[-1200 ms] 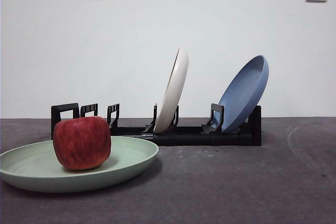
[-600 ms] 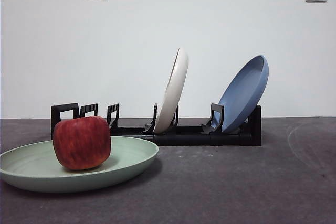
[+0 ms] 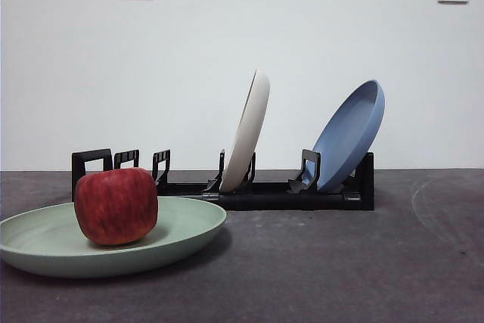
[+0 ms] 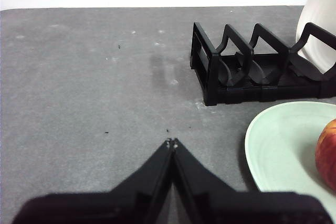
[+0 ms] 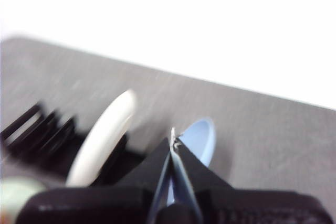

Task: Take the green plate from the plate rack,put the plate on the table,take the apple from the table,put the apple in the plate

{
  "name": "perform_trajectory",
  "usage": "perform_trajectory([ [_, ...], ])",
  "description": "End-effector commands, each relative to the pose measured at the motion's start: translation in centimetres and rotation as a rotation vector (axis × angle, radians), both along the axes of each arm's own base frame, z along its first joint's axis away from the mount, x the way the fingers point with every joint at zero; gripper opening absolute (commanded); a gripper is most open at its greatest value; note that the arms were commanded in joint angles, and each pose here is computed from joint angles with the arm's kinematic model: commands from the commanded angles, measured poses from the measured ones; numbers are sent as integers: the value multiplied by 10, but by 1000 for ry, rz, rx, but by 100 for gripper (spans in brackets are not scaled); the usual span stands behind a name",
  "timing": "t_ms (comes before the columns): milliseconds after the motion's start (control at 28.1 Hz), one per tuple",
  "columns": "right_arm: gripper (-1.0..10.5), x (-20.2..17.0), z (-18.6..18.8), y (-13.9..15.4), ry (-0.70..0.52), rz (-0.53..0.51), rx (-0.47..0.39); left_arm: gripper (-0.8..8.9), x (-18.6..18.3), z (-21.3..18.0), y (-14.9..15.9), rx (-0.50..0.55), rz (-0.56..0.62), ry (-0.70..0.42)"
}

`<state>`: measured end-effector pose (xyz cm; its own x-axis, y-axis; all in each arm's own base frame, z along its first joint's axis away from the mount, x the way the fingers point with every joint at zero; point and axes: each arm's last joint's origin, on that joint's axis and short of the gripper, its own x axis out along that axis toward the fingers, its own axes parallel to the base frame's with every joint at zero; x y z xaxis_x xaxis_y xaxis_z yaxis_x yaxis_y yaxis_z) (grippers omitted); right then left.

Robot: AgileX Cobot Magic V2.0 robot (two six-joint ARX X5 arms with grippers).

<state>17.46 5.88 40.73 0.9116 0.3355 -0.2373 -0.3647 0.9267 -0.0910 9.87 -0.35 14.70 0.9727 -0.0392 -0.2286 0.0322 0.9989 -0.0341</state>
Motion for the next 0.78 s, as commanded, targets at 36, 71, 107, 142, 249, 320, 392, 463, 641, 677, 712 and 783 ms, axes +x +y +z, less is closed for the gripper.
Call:
perform_trajectory([
  [36,1,7,-58,-13,7,16,23,-4,0,-2,0,11,1,-2],
  [71,1,5,-87,-21,11,-24,38,-4,0,-2,0,11,1,-2],
  [107,1,2,-102,-26,10,-60,48,-4,0,-2,0,11,1,-2],
  [142,1,-3,-119,-31,6,-102,63,-4,0,-2,0,11,1,-2],
  [249,1,-19,-162,-44,-9,-190,99,-4,0,-2,0,11,1,-2],
  [320,1,-32,-185,-49,-23,-226,110,-4,0,-2,0,11,1,-2],
  [392,1,-44,-204,-54,-37,-259,113,-3,0,-2,0,11,1,-2],
  [463,1,-51,-218,-56,-52,-276,115,-4,0,-2,0,11,1,-2],
  [641,1,-64,-233,-61,-93,-310,96,-4,0,-2,0,11,1,-2],
  [677,1,-66,-235,-61,-87,-317,90,-4,0,-2,0,11,1,-2],
  [712,1,-67,-237,-62,-79,-327,84,-4,0,-2,0,11,1,-2],
  [783,1,-70,-240,-62,-64,-358,77,-4,0,-2,0,11,1,-2],
])
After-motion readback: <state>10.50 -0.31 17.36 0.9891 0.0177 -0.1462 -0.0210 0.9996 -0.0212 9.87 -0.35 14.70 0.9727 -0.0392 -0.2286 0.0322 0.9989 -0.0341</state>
